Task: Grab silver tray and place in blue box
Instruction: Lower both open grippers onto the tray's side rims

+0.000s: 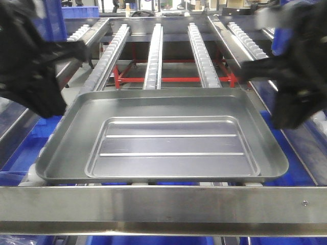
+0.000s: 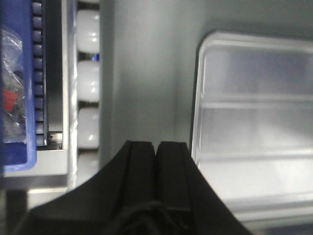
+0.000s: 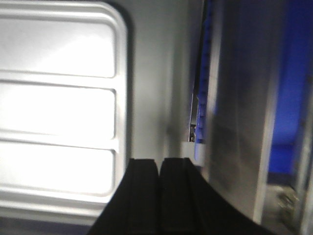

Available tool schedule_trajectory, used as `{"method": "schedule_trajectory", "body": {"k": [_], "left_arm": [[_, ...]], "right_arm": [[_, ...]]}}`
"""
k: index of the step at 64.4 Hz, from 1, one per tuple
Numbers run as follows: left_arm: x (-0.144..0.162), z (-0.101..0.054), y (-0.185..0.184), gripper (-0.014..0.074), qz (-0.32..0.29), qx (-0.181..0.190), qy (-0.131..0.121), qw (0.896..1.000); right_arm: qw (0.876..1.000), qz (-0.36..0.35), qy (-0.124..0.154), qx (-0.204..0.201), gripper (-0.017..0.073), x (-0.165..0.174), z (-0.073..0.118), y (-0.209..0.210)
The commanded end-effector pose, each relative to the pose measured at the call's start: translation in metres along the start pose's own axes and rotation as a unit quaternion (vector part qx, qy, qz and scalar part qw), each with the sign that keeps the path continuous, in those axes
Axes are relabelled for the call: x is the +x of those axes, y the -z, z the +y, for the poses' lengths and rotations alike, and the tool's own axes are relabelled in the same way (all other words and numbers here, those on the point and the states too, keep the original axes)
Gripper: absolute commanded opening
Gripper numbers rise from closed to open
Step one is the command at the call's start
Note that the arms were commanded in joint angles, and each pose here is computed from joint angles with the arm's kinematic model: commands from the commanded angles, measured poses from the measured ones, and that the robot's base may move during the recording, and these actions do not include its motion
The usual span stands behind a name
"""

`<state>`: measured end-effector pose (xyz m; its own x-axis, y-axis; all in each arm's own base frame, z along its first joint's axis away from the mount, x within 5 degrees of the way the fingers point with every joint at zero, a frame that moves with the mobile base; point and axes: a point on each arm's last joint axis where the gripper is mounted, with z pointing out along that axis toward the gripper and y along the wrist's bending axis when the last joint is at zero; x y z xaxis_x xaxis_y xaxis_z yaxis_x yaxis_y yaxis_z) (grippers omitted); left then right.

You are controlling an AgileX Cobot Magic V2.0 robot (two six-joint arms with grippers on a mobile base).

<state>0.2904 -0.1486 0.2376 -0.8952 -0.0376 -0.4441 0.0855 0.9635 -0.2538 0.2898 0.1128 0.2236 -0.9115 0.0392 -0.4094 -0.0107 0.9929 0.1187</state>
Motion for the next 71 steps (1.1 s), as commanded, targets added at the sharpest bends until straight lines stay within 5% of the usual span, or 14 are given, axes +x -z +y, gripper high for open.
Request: {"method": "schedule_trajectory", "body": {"k": [1,17,23,41,48,58,71], "left_arm": [[-0.019,-0.013,0.005,-0.0094,-0.041,0.023,0.016,0.999],[-0.011,-0.042,-0.019,-0.0094,-0.015,0.033,0.003,0.999],[-0.007,-0.049,-0.02,-0.0094,-0.017,0.032,-0.02,0.999],[-0.006,-0.048,-0.021,-0.0089,-0.021,0.012,-0.058,0.998],[-0.006,-0.048,-0.023,-0.0034,-0.019,0.01,-0.059,0.998],[-0.005,-0.048,-0.024,0.0165,-0.015,0.011,-0.054,0.998],[-0.004,-0.047,-0.024,0.0177,-0.01,0.008,-0.04,0.999]], "right_arm": [[0.999,-0.032,0.011,-0.012,0.0073,-0.018,0.014,0.006],[1.0,-0.013,0.007,-0.009,0.0073,-0.022,0.019,-0.007],[1.0,-0.018,0.007,-0.012,0.0073,-0.023,0.02,-0.007],[1.0,-0.022,0.007,-0.014,0.008,-0.024,0.02,-0.01],[1.0,-0.024,0.007,-0.015,0.0167,-0.025,0.021,-0.01],[1.0,-0.023,0.007,-0.015,0.0384,-0.025,0.021,-0.01],[1.0,-0.024,0.007,-0.016,0.0401,-0.025,0.021,-0.014]]}}
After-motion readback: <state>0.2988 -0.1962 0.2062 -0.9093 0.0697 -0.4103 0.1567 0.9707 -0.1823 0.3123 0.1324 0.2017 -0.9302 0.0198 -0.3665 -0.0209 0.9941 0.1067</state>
